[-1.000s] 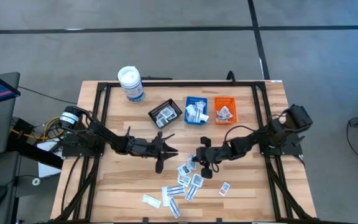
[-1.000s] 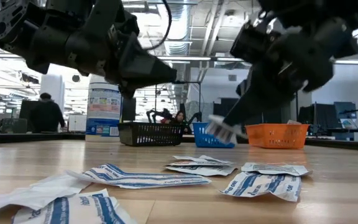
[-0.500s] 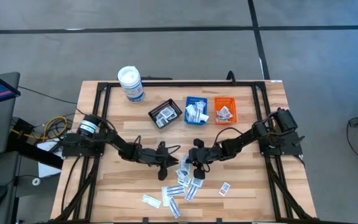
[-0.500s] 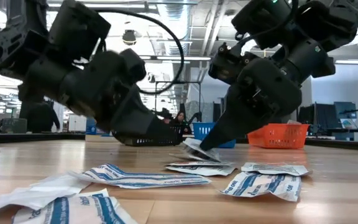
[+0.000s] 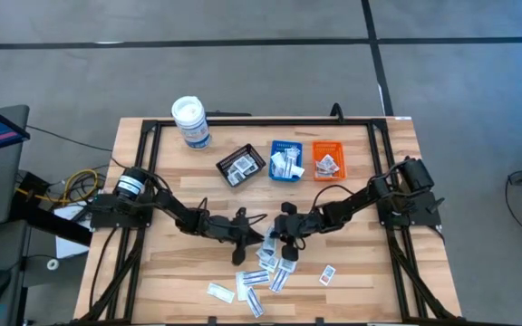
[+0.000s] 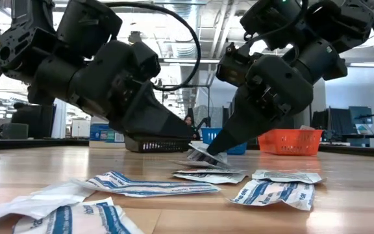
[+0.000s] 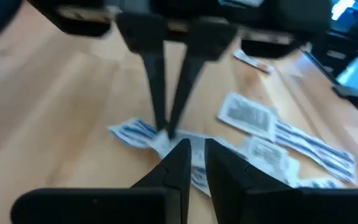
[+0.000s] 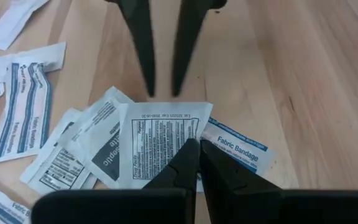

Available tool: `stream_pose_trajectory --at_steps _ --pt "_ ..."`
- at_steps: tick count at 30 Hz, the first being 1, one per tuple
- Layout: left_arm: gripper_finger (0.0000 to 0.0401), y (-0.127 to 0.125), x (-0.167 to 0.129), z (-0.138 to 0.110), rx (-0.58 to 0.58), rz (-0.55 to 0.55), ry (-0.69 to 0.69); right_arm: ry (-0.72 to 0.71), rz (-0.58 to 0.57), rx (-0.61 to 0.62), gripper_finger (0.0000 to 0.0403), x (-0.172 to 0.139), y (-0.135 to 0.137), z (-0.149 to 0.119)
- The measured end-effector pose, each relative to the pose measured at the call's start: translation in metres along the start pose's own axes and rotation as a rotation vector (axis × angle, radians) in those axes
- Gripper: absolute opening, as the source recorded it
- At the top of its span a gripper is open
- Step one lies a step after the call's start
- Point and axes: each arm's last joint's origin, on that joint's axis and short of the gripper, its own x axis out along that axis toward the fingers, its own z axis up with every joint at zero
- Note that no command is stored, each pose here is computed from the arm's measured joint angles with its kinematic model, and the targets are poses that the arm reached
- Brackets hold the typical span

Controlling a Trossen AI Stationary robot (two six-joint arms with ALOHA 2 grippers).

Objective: Pick & Place First Aid Supplies
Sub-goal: Put the black towelette pack into the black bin

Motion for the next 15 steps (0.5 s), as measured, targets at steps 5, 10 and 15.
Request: stream_pose_trajectory --at_steps 5,10,15 --pt "0.004 -0.0033 0.0001 -0.0046 -0.003 -0.077 0.041 -0.011 -0.001 0.025 0.0009 0.0003 -0.0019 0.0016" --pt "0.0033 -0.0046 -0.0002 -0.0051 -0.001 -0.084 0.043 -0.022 0.042 0.068 0.0009 0.0006 -0.0039 0.0047" --pt "0.0028 -0.0045 -0.0003 -0.0059 0.0 -0.085 0.051 -0.007 0.06 0.108 0.0008 0.0009 -0.0065 0.0049"
